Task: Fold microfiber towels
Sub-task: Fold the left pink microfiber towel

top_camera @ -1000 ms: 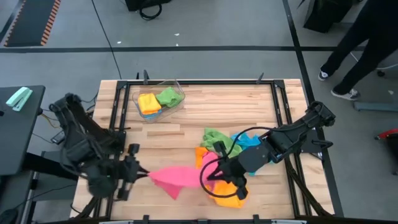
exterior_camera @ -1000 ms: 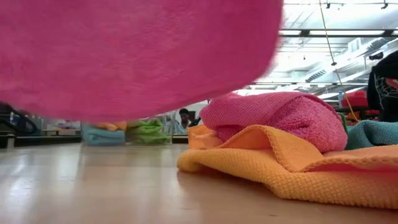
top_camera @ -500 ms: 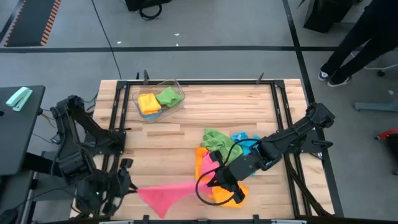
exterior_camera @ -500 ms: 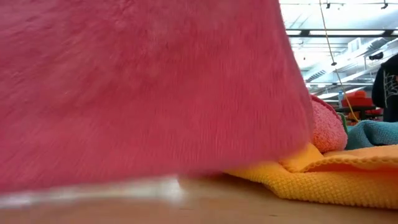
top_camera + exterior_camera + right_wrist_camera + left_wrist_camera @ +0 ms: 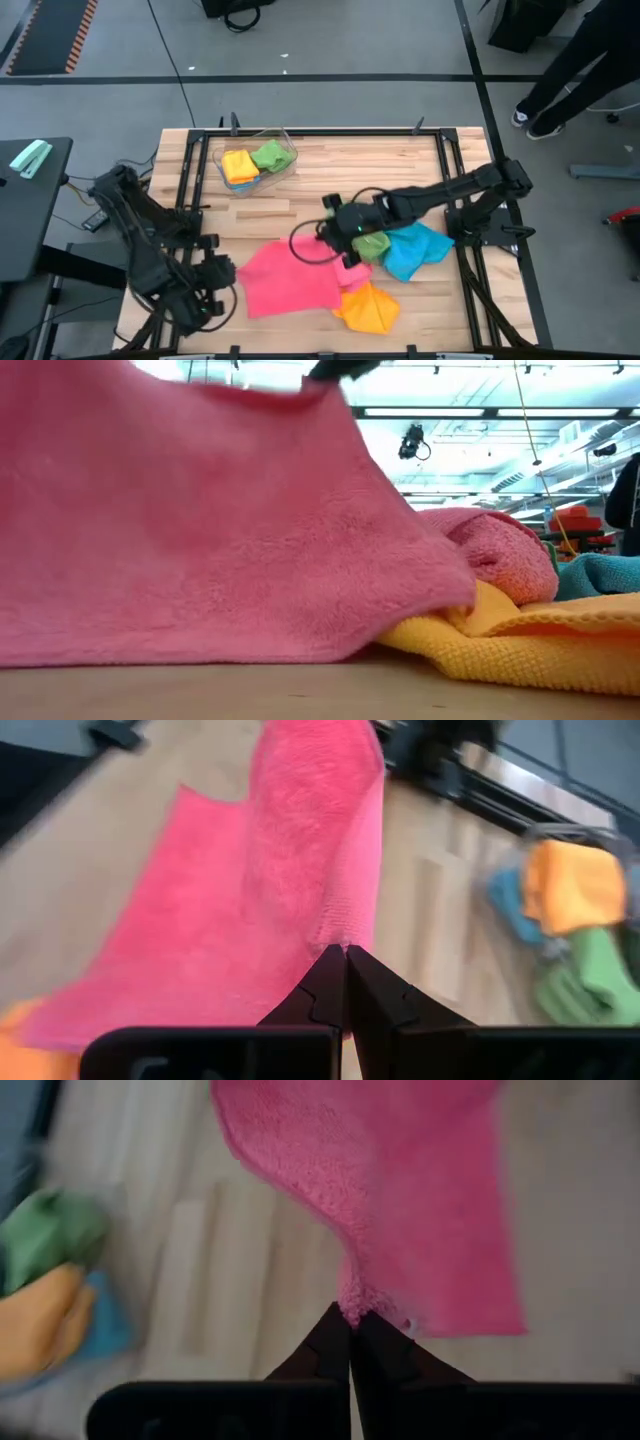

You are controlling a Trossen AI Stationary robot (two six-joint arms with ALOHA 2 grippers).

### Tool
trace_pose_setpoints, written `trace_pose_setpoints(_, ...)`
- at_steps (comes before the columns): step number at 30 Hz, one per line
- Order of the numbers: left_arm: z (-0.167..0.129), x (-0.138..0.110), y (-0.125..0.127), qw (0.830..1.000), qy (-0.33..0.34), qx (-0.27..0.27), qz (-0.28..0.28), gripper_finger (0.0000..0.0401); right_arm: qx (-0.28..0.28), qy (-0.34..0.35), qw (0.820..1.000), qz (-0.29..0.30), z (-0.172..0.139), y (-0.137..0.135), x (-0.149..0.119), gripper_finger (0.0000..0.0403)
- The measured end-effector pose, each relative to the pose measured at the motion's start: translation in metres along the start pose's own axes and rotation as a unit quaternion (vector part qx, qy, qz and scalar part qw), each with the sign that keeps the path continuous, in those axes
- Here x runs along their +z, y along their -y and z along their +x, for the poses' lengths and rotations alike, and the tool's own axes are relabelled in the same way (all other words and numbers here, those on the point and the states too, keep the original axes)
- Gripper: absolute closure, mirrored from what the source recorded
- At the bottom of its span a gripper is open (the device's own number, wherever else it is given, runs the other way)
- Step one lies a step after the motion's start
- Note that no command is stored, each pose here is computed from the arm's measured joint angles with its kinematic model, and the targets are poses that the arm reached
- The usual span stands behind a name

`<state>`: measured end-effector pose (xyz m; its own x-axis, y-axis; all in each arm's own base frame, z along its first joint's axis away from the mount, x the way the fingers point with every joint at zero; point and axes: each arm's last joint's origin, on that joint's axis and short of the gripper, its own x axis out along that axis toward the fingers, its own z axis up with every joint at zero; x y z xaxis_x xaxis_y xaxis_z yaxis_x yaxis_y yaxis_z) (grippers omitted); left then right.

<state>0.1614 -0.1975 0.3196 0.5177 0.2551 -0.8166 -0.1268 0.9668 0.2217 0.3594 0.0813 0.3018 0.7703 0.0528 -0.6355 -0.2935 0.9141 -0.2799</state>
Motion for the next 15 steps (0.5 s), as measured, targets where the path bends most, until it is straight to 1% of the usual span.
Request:
trace_pose_setpoints(4, 0.025, -0.003, 0.011, 0.996, -0.048, 0.077, 0.015, 0.0384, -0.002, 0.006, 1.000, -0.019, 0.009, 0.020, -0.013, 0.0386)
trace_pose_setpoints(7, 0.046, -0.005, 0.019, 0.986, -0.082, 0.142, 0.035, 0.0385, -0.003, 0.008, 0.999, -0.032, 0.016, 0.032, -0.026, 0.0386)
trace_pose_setpoints(10, 0.072, -0.008, 0.027, 0.977, -0.099, 0.176, 0.068, 0.0394, -0.013, 0.010, 0.999, -0.043, 0.019, 0.044, -0.033, 0.0386)
trace_pose_setpoints(13, 0.097, -0.014, 0.020, 0.961, -0.135, 0.225, 0.086, 0.0393, -0.025, 0.006, 0.999, -0.044, 0.021, 0.054, -0.040, 0.0386)
trace_pose_setpoints(15, 0.112, -0.021, 0.011, 0.950, -0.160, 0.249, 0.100, 0.0387, -0.031, 0.003, 0.999, -0.041, 0.021, 0.060, -0.044, 0.0386)
